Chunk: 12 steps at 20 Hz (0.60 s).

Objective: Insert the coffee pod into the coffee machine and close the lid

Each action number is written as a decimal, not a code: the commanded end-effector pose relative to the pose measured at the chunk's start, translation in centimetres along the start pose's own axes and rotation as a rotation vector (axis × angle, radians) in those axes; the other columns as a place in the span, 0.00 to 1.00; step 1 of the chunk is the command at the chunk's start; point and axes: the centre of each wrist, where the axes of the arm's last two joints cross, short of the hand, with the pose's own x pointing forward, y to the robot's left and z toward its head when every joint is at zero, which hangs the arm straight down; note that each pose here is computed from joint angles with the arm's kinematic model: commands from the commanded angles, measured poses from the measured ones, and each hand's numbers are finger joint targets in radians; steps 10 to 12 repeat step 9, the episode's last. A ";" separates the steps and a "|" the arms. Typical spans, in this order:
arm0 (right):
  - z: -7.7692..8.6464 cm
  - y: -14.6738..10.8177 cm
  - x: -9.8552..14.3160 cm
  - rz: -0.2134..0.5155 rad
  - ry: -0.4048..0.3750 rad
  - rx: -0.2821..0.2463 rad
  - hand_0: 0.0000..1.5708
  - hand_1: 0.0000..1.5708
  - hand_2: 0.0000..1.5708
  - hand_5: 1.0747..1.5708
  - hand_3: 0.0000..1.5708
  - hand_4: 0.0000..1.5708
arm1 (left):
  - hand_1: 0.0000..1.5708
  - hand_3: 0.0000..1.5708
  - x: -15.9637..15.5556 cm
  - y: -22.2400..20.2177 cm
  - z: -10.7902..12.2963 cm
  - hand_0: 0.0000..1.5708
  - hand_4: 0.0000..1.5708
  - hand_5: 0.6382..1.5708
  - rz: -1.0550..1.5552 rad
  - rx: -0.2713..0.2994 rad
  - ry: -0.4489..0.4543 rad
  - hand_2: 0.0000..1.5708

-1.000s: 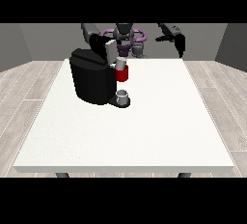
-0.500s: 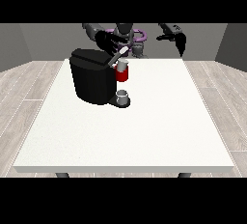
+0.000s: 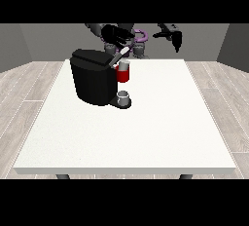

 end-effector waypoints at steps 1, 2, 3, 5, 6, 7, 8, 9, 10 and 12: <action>1.0 3.2 -0.4 -0.064 -0.070 0.087 0.00 0.00 0.00 1.00 0.00 0.11 | 0.00 0.00 -1.2 -1.0 0.6 0.00 0.12 1.00 -0.002 0.028 -0.005 0.00; 1.7 3.0 -0.9 -0.090 -0.075 0.103 0.00 0.00 0.00 1.00 0.00 0.16 | 0.00 0.00 -1.7 0.1 1.3 0.00 0.12 1.00 0.023 0.042 0.019 0.00; 2.2 3.4 -1.1 -0.143 -0.093 0.084 0.00 0.00 0.00 1.00 0.00 0.22 | 0.00 0.00 -2.6 -0.2 2.1 0.00 0.12 1.00 0.011 0.022 0.049 0.00; 5.0 3.1 -4.4 -0.212 -0.019 0.103 0.00 0.00 0.00 1.00 0.00 0.17 | 0.00 0.00 -2.2 0.8 2.8 0.00 0.12 1.00 0.005 0.083 0.092 0.00; 6.5 4.0 -5.2 -0.259 -0.023 0.065 0.00 0.00 0.00 1.00 0.00 0.18 | 0.00 0.00 -3.4 1.0 3.5 0.00 0.12 1.00 0.016 0.083 0.105 0.00; 8.0 5.0 -6.0 -0.265 -0.001 0.044 0.00 0.00 0.00 1.00 0.00 0.18 | 0.00 0.00 -3.4 2.3 3.7 0.00 0.12 1.00 -0.006 0.103 0.083 0.00; 7.7 4.5 -5.6 -0.282 0.052 0.033 0.00 0.00 0.00 1.00 0.00 0.16 | 0.00 0.00 -3.6 2.0 4.1 0.00 0.12 1.00 0.014 0.093 0.143 0.00; 10.1 5.3 -7.8 -0.281 0.064 0.007 0.00 0.00 0.00 1.00 0.00 0.10 | 0.00 0.00 -3.6 1.3 4.1 0.00 0.12 1.00 0.001 0.094 0.153 0.00; 10.1 5.3 -7.8 -0.281 0.064 0.007 0.00 0.00 0.00 1.00 0.00 0.10 | 0.00 0.00 -3.6 1.3 4.1 0.00 0.12 1.00 0.001 0.094 0.153 0.00; 10.1 5.3 -7.8 -0.281 0.064 0.007 0.00 0.00 0.00 1.00 0.00 0.10 | 0.00 0.00 -3.6 1.3 4.1 0.00 0.12 1.00 0.001 0.094 0.153 0.00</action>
